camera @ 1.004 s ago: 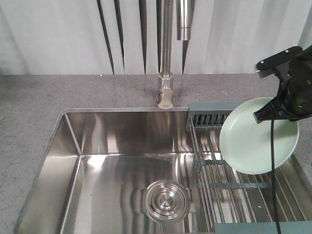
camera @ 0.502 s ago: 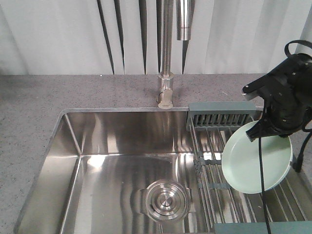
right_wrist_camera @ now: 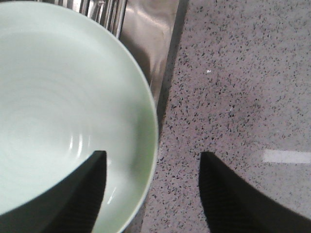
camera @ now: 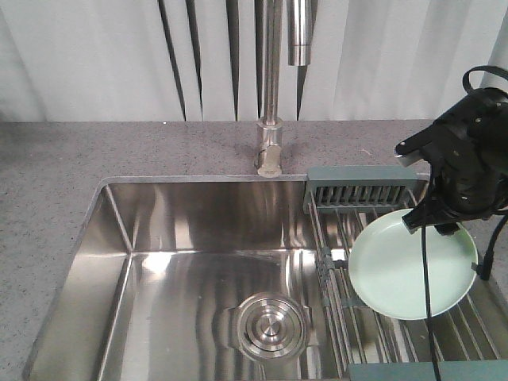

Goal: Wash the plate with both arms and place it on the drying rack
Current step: 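Lift the plate with the right gripper and lower it onto the drying rack, then open the right gripper and release the plate on the rack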

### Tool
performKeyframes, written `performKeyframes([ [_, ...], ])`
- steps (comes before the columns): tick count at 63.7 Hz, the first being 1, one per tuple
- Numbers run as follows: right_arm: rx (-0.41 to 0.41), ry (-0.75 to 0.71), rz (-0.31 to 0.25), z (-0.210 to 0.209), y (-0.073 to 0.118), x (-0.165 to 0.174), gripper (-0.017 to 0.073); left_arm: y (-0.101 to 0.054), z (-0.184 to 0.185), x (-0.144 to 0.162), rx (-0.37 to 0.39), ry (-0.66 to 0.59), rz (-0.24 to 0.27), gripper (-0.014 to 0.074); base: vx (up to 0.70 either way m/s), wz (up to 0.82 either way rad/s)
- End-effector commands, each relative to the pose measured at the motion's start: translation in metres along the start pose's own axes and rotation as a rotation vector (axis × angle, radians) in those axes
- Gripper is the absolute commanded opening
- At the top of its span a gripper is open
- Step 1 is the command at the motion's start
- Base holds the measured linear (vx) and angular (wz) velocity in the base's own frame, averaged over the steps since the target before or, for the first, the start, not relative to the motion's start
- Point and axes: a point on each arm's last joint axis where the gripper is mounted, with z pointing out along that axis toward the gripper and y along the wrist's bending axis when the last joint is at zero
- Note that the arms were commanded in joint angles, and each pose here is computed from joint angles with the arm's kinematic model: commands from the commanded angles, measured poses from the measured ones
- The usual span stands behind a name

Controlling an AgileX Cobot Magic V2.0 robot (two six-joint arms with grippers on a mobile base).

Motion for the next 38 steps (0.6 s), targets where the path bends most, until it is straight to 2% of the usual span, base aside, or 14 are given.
performKeyframes([
  [1,0.057,-0.099,0.026,-0.030,-0.022,0.001,0.0511,0.001,-0.001,-0.011,-0.005,-0.066,-0.024,-0.0006,0.00,0.00],
  [7,0.060,-0.153,0.044,-0.045,-0.029,0.005,0.0491,0.001,-0.001,-0.011,-0.004,-0.066,-0.025,-0.0006,0.00,0.00],
  [14,0.036,-0.241,0.080,-0.070,-0.038,0.013,0.0382,0.001,-0.001,-0.011,-0.004,-0.066,-0.025,-0.0006,0.00,0.00],
  [20,-0.035,-0.354,0.128,-0.102,-0.045,0.026,0.0207,0.001,-0.001,-0.011,-0.004,-0.066,-0.025,-0.0006,0.00,0.00],
  [27,-0.179,-0.500,0.161,-0.142,-0.047,0.050,-0.0015,0.001,-0.001,-0.011,-0.004,-0.066,-0.025,-0.0006,0.00,0.00],
  [38,-0.335,-0.781,0.174,-0.185,-0.043,0.114,-0.0009,0.001,-0.001,-0.011,-0.004,-0.066,-0.026,-0.0006,0.00,0.00],
])
